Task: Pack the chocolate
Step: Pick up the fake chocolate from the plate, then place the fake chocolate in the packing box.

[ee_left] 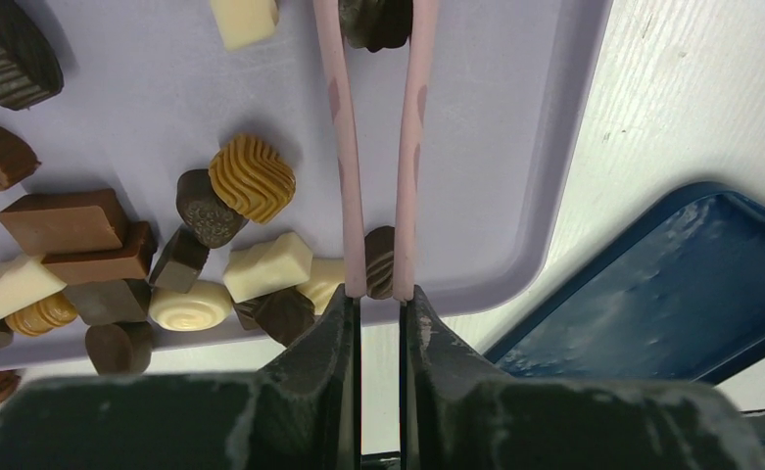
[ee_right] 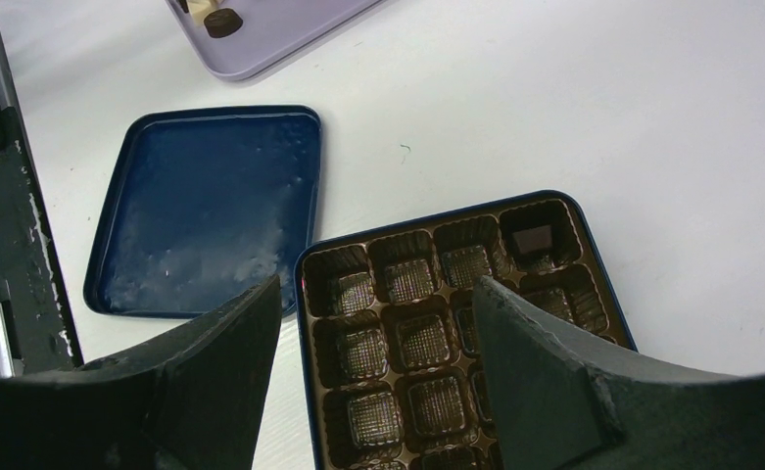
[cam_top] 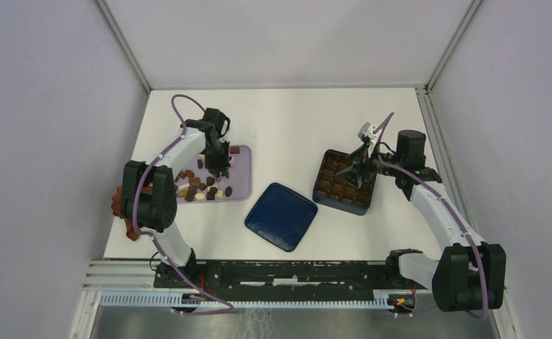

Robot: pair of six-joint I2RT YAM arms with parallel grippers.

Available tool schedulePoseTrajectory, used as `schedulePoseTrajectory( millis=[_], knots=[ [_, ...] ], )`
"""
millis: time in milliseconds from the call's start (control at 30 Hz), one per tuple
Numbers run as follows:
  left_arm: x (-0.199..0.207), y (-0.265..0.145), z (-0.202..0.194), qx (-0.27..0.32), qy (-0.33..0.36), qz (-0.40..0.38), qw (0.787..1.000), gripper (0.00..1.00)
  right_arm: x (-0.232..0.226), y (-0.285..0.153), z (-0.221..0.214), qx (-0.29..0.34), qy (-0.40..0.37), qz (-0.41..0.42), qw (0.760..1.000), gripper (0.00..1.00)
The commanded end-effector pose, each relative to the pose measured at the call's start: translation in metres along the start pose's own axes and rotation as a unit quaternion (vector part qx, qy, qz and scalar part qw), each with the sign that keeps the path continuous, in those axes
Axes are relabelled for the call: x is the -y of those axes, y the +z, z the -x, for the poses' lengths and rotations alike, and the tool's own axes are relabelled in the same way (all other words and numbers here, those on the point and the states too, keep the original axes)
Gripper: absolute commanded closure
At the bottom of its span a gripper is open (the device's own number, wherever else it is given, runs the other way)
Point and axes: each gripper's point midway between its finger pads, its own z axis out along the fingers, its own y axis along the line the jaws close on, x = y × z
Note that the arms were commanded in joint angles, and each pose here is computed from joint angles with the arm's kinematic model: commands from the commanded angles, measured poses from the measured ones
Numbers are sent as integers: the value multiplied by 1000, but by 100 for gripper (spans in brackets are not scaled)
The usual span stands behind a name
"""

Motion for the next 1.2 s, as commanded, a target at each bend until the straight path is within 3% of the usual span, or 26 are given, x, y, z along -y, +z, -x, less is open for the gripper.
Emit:
schedulePoseTrajectory(
  millis=[0,233,400,533,700,833,1033,1167],
  knots=[
    [4,-11,12,19,24,-17,999,91,1,-2,18,16,-34,0,999,23],
    [17,-37,1,50,18,-61,997,95,1,-2,18,15,-34,-2,999,23],
    [39,-66,-15,84,21,-135,987,95,10,-5,19,3,-51,-27,998,23],
    [68,-89,-28,120,29,-214,969,95,40,-15,14,-29,-73,-112,991,23],
    [109,-116,-39,170,52,-285,942,95,95,-36,-10,-108,-55,-248,961,22],
    [147,-127,-46,190,65,-330,922,95,105,-31,-43,-167,-5,-220,961,28],
    [206,-129,-57,196,112,-346,910,95,93,-22,-45,-158,-13,-166,973,43],
    [234,-122,-51,202,126,-337,911,95,103,-35,-43,-138,3,-187,973,43]
  ],
)
